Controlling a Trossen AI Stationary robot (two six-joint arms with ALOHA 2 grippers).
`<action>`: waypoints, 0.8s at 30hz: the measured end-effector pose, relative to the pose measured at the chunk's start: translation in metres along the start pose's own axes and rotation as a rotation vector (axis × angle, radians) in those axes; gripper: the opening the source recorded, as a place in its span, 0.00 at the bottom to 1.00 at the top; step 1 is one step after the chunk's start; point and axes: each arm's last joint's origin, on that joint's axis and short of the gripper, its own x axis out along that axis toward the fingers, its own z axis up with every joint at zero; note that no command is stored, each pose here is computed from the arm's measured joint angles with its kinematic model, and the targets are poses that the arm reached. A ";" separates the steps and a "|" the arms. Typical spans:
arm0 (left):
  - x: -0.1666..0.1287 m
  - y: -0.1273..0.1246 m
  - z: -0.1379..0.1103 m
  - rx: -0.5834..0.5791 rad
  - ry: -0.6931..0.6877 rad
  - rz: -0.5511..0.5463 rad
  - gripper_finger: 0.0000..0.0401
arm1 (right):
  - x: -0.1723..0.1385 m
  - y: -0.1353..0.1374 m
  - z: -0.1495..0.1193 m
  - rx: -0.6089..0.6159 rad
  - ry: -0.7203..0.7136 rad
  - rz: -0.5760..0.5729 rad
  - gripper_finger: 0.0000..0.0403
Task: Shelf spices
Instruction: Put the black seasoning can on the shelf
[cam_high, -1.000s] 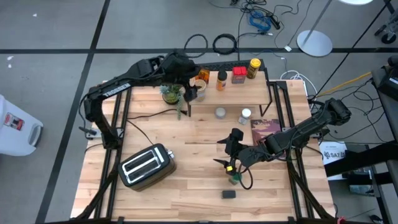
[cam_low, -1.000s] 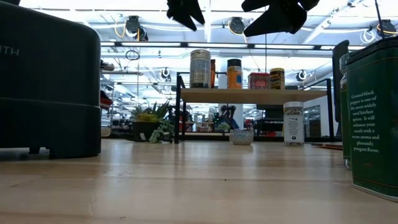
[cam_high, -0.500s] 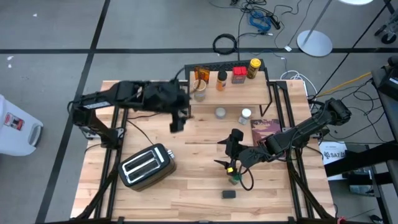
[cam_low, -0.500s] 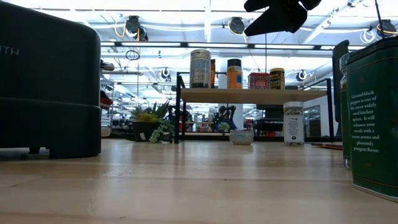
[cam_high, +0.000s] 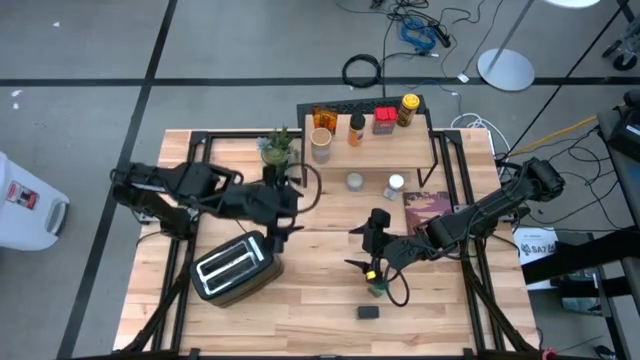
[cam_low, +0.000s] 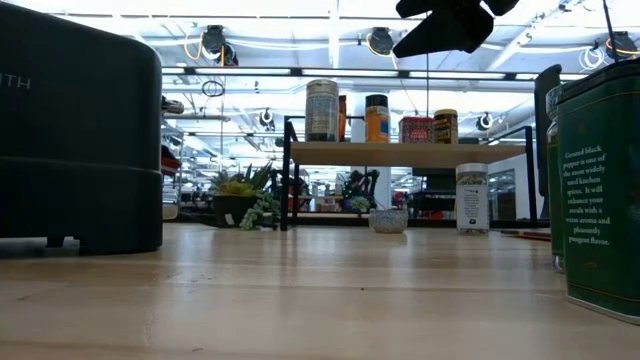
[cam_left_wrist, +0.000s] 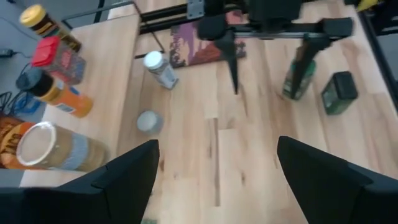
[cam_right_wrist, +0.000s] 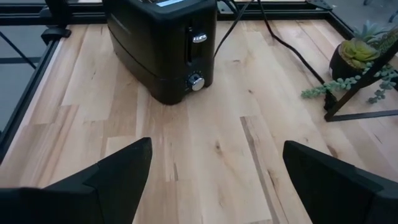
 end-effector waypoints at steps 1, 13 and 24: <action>0.000 -0.005 0.000 0.009 -0.002 -0.006 0.84 | 0.000 0.000 0.000 0.000 0.001 0.001 0.87; 0.027 -0.054 -0.024 0.079 0.062 -0.048 0.84 | -0.001 0.005 -0.003 -0.009 0.066 0.151 0.87; 0.068 -0.085 -0.050 0.085 0.041 -0.078 0.84 | -0.009 0.020 -0.005 -0.061 0.056 0.285 0.87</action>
